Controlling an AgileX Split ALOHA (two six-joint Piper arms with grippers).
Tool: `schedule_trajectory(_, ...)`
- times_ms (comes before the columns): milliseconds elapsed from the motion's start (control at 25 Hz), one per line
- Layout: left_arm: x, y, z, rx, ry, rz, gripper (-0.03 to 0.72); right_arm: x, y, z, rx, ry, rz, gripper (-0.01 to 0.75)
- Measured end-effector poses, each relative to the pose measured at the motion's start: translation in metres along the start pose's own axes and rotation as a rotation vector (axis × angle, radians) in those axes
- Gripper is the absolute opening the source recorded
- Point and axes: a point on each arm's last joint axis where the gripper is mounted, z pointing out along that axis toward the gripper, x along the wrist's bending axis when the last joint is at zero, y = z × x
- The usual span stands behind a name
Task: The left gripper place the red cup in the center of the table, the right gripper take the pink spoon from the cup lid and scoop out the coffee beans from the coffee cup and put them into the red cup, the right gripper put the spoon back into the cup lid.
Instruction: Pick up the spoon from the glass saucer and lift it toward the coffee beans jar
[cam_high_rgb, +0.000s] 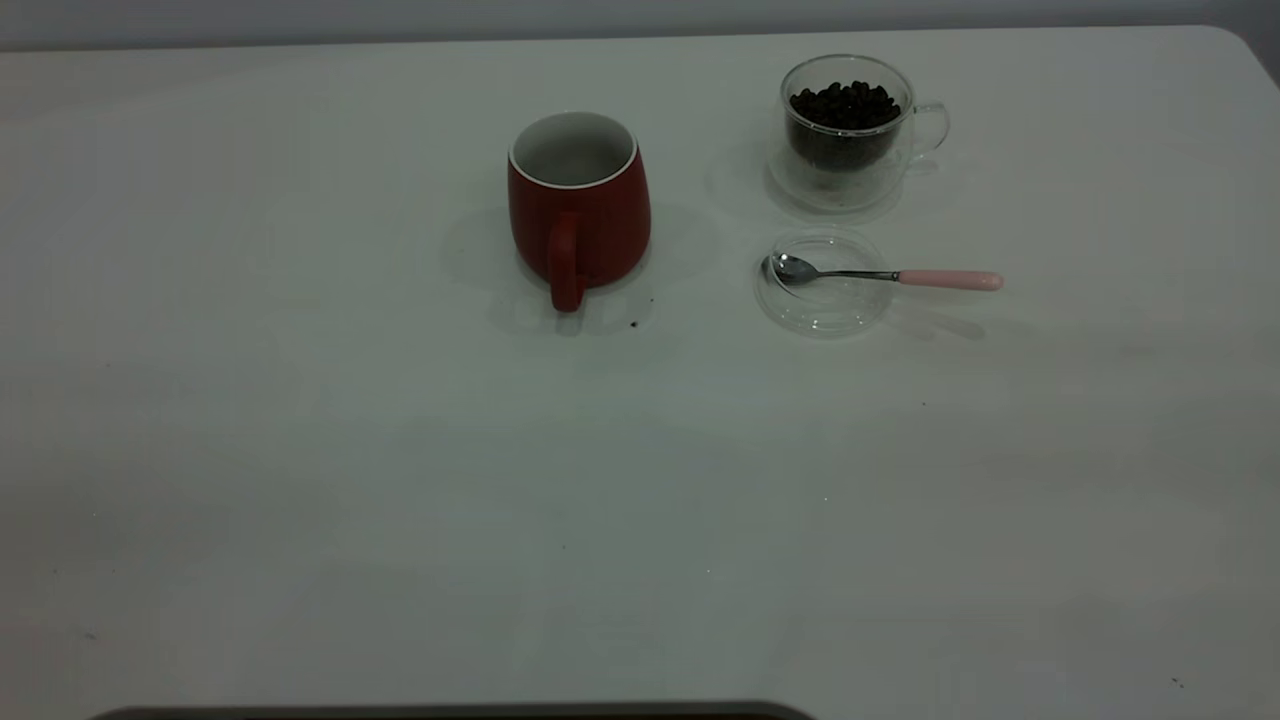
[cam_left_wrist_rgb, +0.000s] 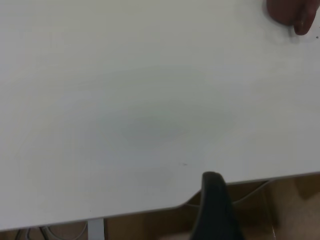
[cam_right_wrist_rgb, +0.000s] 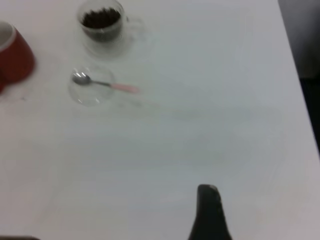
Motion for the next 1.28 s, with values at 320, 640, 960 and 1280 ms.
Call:
schedule_trajectory(320,0.0,0.0,0.0,0.0,0.0,0.0,0.588,0.007,0.068,0.051,0.127,0.101,0.058,0.703)
schedule_trajectory(640,0.0,0.0,0.0,0.0,0.0,0.0,0.588,0.011,0.112,0.172,0.446,0.217,0.136,0.703)
schedule_trajectory(960,0.0,0.0,0.0,0.0,0.0,0.0,0.588,0.009,0.087,0.268,0.645,0.213,0.36,0.703)
schedule_trajectory(1280,0.0,0.0,0.0,-0.001,0.0,0.0,0.588,-0.005,0.059,0.298,0.633,0.232,0.5,0.703)
